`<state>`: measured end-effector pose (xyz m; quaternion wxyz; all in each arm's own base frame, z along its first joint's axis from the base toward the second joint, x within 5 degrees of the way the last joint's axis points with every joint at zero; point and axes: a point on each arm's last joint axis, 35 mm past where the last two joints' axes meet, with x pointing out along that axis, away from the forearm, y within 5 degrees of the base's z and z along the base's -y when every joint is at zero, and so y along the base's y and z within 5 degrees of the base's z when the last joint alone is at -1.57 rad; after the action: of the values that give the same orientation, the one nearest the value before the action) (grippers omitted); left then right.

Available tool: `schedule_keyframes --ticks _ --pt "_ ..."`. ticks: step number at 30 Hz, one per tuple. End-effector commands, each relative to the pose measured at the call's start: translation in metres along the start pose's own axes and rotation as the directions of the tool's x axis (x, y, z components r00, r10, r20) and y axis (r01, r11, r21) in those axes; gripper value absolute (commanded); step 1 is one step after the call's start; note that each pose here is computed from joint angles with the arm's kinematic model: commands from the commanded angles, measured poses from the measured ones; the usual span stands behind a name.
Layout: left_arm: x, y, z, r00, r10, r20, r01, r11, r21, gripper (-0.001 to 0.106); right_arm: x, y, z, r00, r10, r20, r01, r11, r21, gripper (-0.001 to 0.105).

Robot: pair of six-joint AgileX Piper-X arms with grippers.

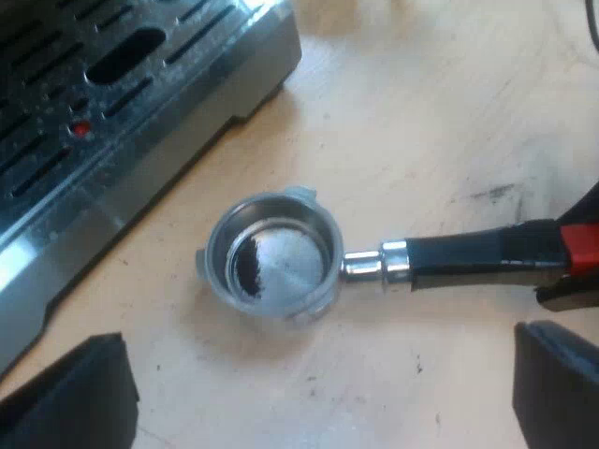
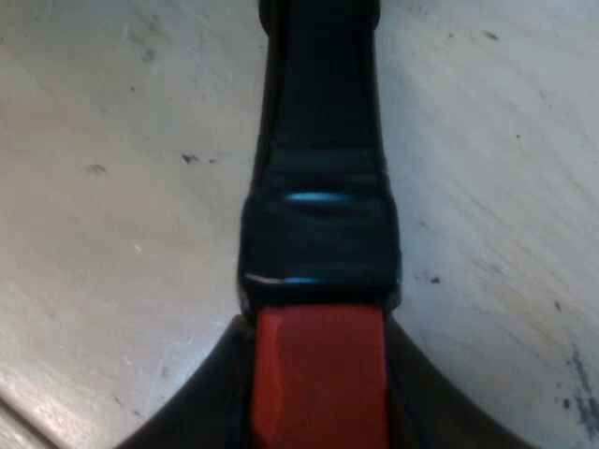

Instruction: Grind coffee beans and then tamp

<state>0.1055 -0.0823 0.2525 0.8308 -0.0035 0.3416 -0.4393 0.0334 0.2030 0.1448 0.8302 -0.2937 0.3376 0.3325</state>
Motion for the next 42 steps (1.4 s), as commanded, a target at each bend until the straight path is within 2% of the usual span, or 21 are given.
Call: schedule_keyframes --ticks 1,6,18,30,32,35,38,42 --pt "0.005 0.001 0.002 1.000 -0.010 -0.013 0.010 1.000 -0.004 0.084 0.003 -0.006 0.002 1.000 -0.007 0.028 0.005 0.998 0.060 0.000" --pt "0.019 0.008 0.001 0.999 -0.008 -0.053 0.007 1.000 -0.023 0.084 0.009 -0.013 0.001 1.000 -0.012 0.005 0.012 0.995 0.095 0.000" --pt "0.047 0.020 -0.001 0.989 -0.038 -0.146 0.028 0.997 -0.072 0.084 0.016 -0.014 -0.002 0.999 -0.016 -0.031 0.019 0.996 0.083 0.000" --pt "0.052 0.008 -0.003 0.981 -0.087 -0.176 0.082 0.996 -0.032 0.084 0.020 -0.013 -0.006 0.998 -0.020 -0.064 0.024 0.998 0.064 0.000" --pt "0.052 0.008 -0.003 0.981 -0.080 -0.176 0.076 0.997 -0.031 0.084 0.020 -0.012 -0.007 0.997 0.007 -0.075 -0.002 0.998 0.065 0.004" --pt "0.052 0.009 -0.003 0.983 -0.059 -0.175 0.055 0.998 -0.027 0.084 0.020 -0.011 -0.010 0.994 0.028 -0.108 -0.022 0.998 0.054 0.031" --pt "0.052 0.009 -0.003 0.983 -0.057 -0.175 0.053 0.998 -0.027 0.084 0.020 -0.011 -0.012 0.992 0.034 -0.122 -0.028 0.998 0.050 0.052" --pt "0.052 0.009 -0.003 0.983 -0.049 -0.176 0.046 0.999 -0.026 0.084 0.020 -0.011 -0.012 0.992 0.038 -0.123 -0.032 0.998 0.050 0.058"
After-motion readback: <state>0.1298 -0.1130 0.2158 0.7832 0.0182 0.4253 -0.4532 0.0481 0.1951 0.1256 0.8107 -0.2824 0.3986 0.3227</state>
